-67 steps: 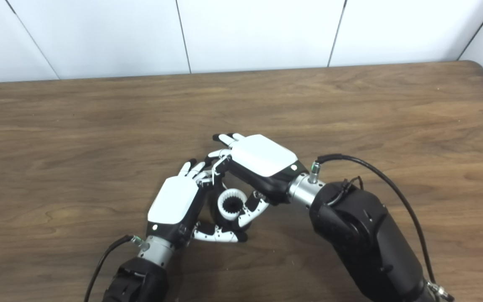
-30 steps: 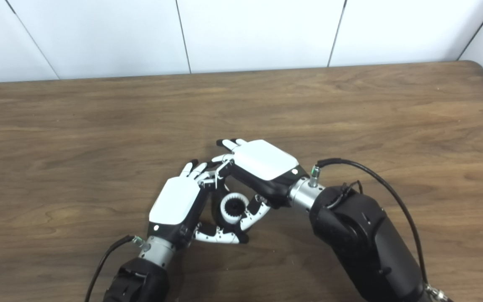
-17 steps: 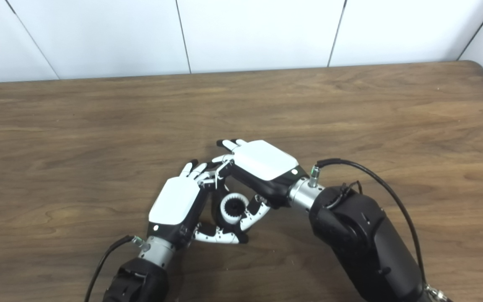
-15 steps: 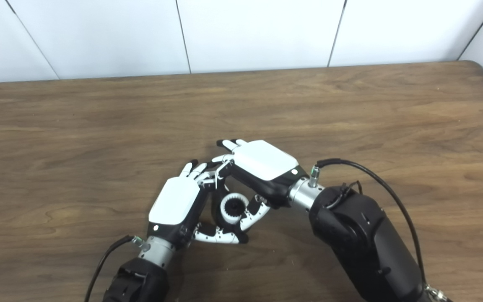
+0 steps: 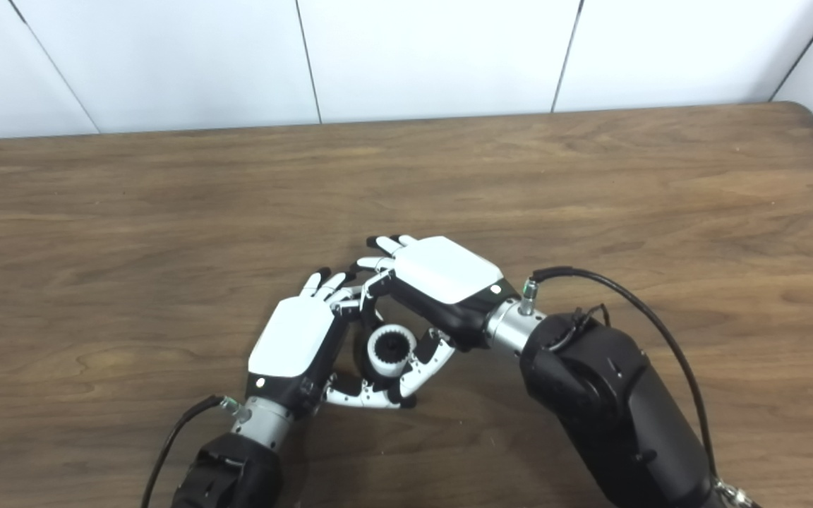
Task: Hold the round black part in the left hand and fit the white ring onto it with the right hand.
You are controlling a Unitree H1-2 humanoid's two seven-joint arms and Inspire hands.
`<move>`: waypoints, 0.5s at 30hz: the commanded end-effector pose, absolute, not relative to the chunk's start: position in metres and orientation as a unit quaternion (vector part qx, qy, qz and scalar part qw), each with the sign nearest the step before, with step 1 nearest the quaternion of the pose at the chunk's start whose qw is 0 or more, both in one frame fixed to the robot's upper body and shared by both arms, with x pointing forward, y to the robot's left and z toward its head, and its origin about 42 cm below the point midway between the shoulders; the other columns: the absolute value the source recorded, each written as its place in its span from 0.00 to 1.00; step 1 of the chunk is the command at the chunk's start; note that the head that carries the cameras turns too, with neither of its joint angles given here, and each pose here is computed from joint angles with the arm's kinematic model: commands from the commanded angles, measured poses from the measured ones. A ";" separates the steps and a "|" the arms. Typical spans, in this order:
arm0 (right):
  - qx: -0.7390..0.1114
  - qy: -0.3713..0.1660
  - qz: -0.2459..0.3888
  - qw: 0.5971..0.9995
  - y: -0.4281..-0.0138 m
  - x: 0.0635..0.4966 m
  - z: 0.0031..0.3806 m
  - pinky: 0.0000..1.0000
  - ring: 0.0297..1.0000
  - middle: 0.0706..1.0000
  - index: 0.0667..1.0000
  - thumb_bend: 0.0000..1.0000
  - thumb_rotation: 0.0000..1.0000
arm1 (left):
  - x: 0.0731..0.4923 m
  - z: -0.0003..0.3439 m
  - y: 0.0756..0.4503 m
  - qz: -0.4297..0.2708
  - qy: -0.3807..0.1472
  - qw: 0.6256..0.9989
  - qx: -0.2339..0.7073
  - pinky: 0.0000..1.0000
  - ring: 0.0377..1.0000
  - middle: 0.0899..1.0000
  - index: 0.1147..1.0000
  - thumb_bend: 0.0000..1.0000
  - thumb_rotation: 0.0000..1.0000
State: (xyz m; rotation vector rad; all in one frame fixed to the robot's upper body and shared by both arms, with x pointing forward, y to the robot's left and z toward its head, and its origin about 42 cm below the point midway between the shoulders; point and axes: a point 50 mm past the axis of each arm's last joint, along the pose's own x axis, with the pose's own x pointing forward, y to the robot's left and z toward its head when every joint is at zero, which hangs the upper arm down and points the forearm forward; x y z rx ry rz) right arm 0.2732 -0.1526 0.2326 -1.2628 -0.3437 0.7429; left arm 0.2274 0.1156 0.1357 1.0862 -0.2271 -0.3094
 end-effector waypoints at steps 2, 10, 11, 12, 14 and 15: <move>-0.572 -0.185 0.322 0.731 -0.150 0.273 0.247 1.00 1.00 0.90 0.60 1.00 0.31 | 0.229 0.147 0.114 -0.134 -0.128 0.838 0.514 1.00 0.93 0.80 0.42 0.52 0.05; -0.573 -0.186 0.322 0.730 -0.151 0.274 0.247 1.00 1.00 0.89 0.60 1.00 0.31 | 0.230 0.147 0.114 -0.133 -0.127 0.838 0.513 1.00 0.93 0.79 0.42 0.52 0.05; -0.574 -0.187 0.322 0.730 -0.152 0.274 0.247 1.00 1.00 0.89 0.60 1.00 0.31 | 0.230 0.148 0.115 -0.133 -0.127 0.838 0.513 1.00 0.93 0.79 0.42 0.52 0.05; -0.574 -0.187 0.321 0.730 -0.152 0.274 0.248 1.00 1.00 0.89 0.60 1.00 0.31 | 0.230 0.148 0.115 -0.133 -0.127 0.838 0.513 1.00 0.93 0.80 0.42 0.52 0.05; -0.576 -0.185 0.319 0.730 -0.154 0.275 0.249 1.00 1.00 0.89 0.60 1.00 0.32 | 0.230 0.148 0.115 -0.132 -0.127 0.838 0.513 1.00 0.93 0.79 0.42 0.52 0.05; -0.577 -0.184 0.316 0.730 -0.156 0.275 0.250 1.00 1.00 0.90 0.60 1.00 0.32 | 0.231 0.147 0.115 -0.132 -0.127 0.838 0.514 1.00 0.93 0.79 0.42 0.52 0.05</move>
